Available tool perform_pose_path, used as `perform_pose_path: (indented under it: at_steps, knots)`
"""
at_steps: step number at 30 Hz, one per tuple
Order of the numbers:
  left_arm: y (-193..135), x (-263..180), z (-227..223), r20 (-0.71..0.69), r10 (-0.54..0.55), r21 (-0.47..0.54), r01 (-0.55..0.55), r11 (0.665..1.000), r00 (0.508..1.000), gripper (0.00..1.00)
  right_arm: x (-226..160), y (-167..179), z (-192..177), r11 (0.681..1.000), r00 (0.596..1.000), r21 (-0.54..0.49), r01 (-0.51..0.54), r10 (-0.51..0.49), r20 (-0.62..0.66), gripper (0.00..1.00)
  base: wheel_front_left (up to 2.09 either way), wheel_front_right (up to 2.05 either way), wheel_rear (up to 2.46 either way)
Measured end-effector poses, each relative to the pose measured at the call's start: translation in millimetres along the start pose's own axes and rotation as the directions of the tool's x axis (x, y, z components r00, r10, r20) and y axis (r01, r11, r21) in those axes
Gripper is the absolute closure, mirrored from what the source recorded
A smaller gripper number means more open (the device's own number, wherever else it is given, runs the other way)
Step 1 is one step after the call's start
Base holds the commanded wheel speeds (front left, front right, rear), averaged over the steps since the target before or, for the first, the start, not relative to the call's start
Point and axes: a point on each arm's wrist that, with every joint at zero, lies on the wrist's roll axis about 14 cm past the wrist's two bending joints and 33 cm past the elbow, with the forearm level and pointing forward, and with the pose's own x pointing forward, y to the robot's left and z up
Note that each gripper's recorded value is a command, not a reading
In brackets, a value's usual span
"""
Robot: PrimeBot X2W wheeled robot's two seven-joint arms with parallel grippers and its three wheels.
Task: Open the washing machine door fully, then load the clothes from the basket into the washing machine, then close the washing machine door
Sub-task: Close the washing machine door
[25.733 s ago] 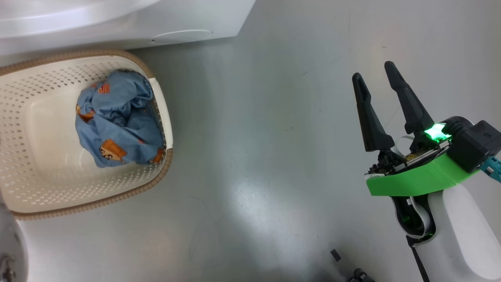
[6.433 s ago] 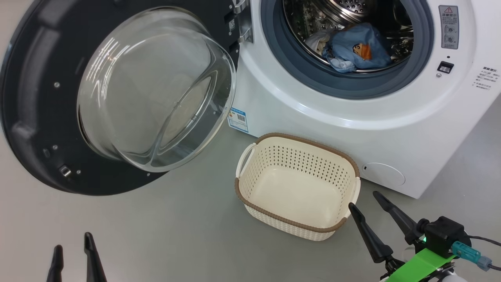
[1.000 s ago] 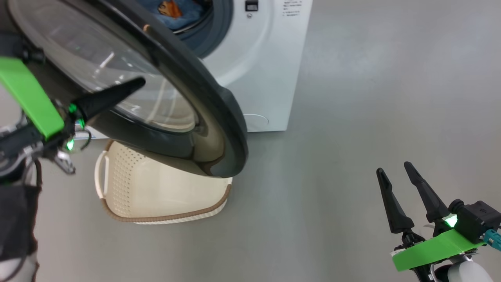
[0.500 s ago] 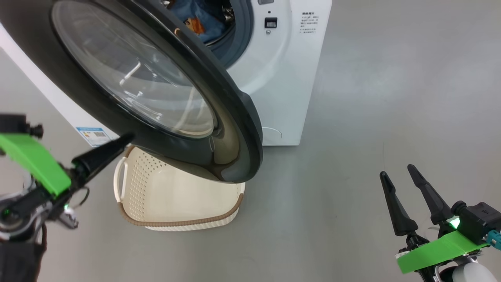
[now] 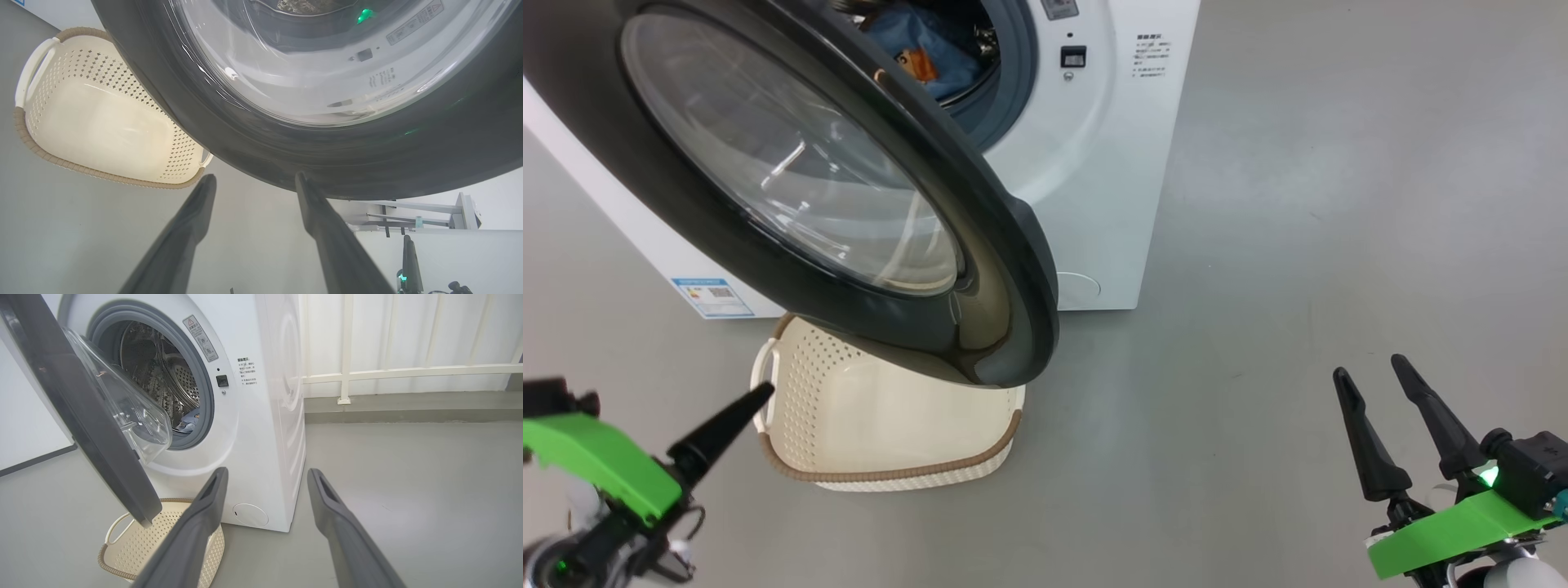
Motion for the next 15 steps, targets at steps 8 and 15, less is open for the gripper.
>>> perform_pose_path:
  at_steps: [8,15]
  knots:
    - [19.8,-2.8,-16.5,0.092,0.054,0.003,-0.054,0.999,0.994,0.00,-8.4,-17.1,2.1,0.999,0.999,-0.017,0.048,-0.048,-0.002,0.00,0.00,0.00,0.00]
    - [31.2,-2.8,-27.5,0.150,0.085,0.041,-0.092,0.995,0.985,0.00,-18.7,-29.1,2.1,0.996,0.996,-0.025,0.088,-0.088,-0.007,0.00,0.00,0.00,0.00]
